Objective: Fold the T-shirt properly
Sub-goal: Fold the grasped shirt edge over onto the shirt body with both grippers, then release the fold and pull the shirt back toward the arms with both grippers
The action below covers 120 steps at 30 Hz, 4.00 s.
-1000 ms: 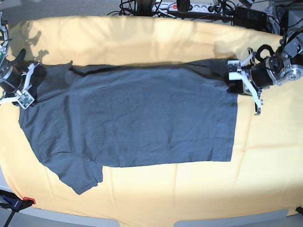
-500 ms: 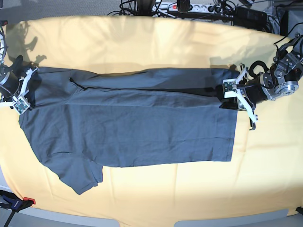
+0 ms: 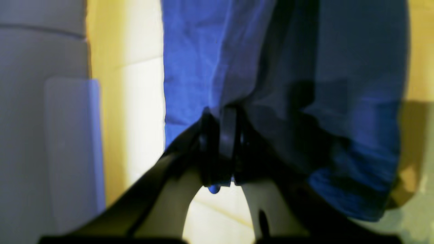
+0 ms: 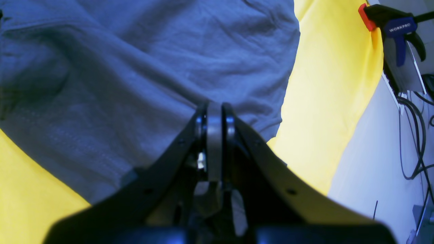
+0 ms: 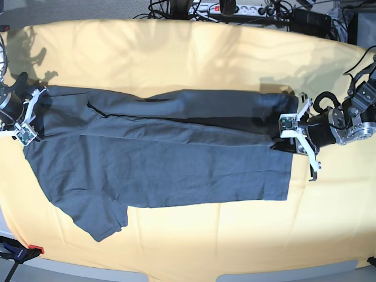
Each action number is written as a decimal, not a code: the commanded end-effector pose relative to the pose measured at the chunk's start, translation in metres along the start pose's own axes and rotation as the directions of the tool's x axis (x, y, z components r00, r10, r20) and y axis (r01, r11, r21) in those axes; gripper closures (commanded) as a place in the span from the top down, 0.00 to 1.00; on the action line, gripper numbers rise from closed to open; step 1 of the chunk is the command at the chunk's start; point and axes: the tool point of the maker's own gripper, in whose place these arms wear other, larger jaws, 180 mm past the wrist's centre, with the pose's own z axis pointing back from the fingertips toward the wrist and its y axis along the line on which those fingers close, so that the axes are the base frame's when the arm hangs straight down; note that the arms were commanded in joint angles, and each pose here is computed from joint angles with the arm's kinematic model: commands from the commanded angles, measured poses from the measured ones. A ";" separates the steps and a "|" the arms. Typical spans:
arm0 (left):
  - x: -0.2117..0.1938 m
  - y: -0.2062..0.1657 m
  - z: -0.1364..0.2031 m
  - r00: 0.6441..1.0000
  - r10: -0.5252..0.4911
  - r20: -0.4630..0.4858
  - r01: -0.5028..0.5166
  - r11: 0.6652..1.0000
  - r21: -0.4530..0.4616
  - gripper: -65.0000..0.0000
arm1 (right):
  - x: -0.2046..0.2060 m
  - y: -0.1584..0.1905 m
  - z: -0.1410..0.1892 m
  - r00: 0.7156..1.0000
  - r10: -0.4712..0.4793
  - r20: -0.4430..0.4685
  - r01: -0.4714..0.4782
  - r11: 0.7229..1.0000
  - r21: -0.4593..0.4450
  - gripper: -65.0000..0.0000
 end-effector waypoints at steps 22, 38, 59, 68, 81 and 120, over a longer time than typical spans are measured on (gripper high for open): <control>0.003 0.004 0.034 0.983 0.185 -0.006 -0.184 0.974 -0.135 0.74 | 0.033 0.004 0.006 0.996 -0.066 0.051 0.057 0.985 0.166 0.62; -0.031 -0.126 0.042 0.986 0.028 -0.164 -0.094 0.909 -0.407 0.74 | 0.002 0.041 0.012 0.989 -0.132 -0.063 0.144 0.951 0.273 0.62; -0.074 -0.104 0.009 0.976 -0.036 -0.214 -0.009 0.978 -0.207 0.74 | 0.002 0.041 0.012 0.989 -0.132 -0.063 0.144 0.951 0.274 0.62; -0.083 -0.071 0.004 0.971 -0.035 -0.237 0.014 0.996 -0.093 0.74 | 0.000 0.042 0.012 0.989 -0.130 -0.071 0.145 0.951 0.274 0.62; -0.073 -0.071 0.002 0.980 0.063 -0.191 -0.079 0.994 -0.078 0.00 | -0.004 0.042 0.012 0.988 -0.123 -0.093 0.144 0.951 0.274 0.62; -0.068 -0.035 0.005 0.983 0.079 -0.163 -0.082 0.997 -0.012 0.00 | -0.113 0.018 0.021 0.941 0.169 -0.292 -0.152 0.985 0.080 0.62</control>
